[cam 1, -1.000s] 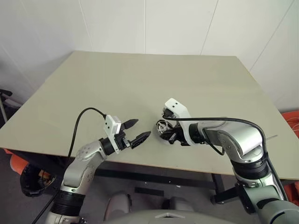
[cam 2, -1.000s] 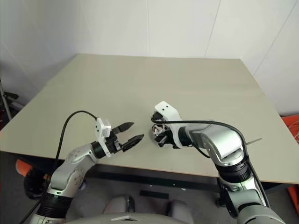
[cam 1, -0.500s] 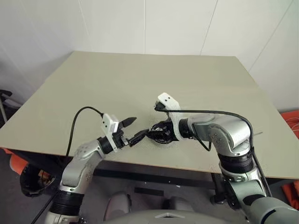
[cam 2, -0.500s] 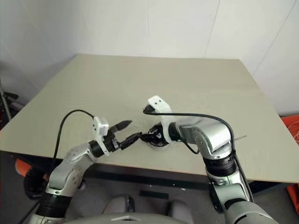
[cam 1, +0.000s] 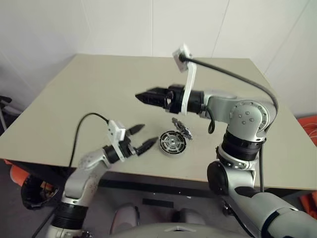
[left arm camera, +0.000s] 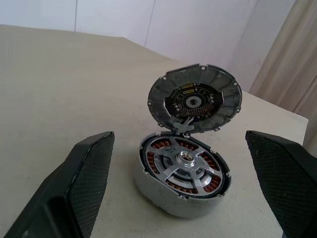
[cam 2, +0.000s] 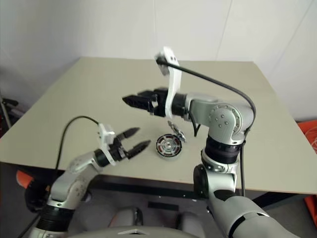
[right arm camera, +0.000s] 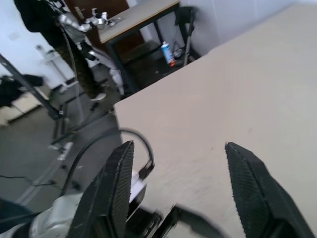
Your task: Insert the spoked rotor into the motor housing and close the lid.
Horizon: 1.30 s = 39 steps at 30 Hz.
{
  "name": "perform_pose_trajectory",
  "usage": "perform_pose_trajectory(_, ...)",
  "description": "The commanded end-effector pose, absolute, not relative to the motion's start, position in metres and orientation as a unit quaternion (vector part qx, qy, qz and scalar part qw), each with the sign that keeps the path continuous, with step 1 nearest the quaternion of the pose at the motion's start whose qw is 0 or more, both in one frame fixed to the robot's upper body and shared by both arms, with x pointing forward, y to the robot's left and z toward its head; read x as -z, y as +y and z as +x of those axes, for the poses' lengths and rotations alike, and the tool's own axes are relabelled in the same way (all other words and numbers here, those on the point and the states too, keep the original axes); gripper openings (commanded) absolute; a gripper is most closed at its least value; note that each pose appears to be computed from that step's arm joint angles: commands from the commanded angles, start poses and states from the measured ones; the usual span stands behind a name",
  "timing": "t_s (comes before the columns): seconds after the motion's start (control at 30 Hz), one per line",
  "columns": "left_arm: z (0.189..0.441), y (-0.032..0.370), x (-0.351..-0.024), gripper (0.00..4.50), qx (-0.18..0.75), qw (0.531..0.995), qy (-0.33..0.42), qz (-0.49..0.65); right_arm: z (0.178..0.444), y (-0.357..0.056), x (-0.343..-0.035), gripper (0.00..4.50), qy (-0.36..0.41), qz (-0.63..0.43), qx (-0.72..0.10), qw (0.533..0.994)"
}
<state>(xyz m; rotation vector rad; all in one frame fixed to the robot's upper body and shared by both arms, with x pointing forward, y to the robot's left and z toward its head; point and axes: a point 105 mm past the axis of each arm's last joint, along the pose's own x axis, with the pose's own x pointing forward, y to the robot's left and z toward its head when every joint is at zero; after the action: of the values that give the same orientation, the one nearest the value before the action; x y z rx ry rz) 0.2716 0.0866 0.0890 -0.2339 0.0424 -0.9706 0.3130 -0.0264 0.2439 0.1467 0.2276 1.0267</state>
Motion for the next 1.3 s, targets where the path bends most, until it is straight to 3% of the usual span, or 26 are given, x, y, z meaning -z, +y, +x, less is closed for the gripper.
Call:
perform_pose_trajectory(0.03, 0.274, 0.089, -0.105, 4.50, 0.467, 0.879, -0.007, -0.097, 0.327, -0.041, -0.237, 1.92, 0.084, 0.019, -0.447, 0.891)
perform_pose_trajectory(0.23, 0.274, 0.089, -0.105, 4.50, 0.467, 0.879, -0.007, -0.096, 0.354, -0.078, -0.205, 0.05, 0.078, -0.097, -0.366, 0.922)
perform_pose_trajectory(0.5, 0.275, 0.089, -0.107, 4.50, 0.468, 0.879, -0.007, -0.093, 0.367, -0.121, -0.172, 0.05, 0.091, -0.187, -0.326, 0.922)
perform_pose_trajectory(0.67, 0.275, 0.088, -0.106, 4.50, 0.469, 0.878, -0.006, -0.092, 0.356, -0.142, -0.143, 0.05, 0.114, -0.238, -0.360, 0.895)
perform_pose_trajectory(1.0, 0.272, 0.089, -0.103, 4.50, 0.471, 0.877, -0.002, -0.093, 0.339, -0.146, -0.127, 0.05, 0.120, -0.178, -0.394, 0.894)
perform_pose_trajectory(1.3, 0.274, 0.090, -0.103, 4.50, 0.472, 0.877, 0.001, -0.093, 0.313, -0.125, -0.121, 0.05, 0.114, -0.121, -0.460, 0.872)
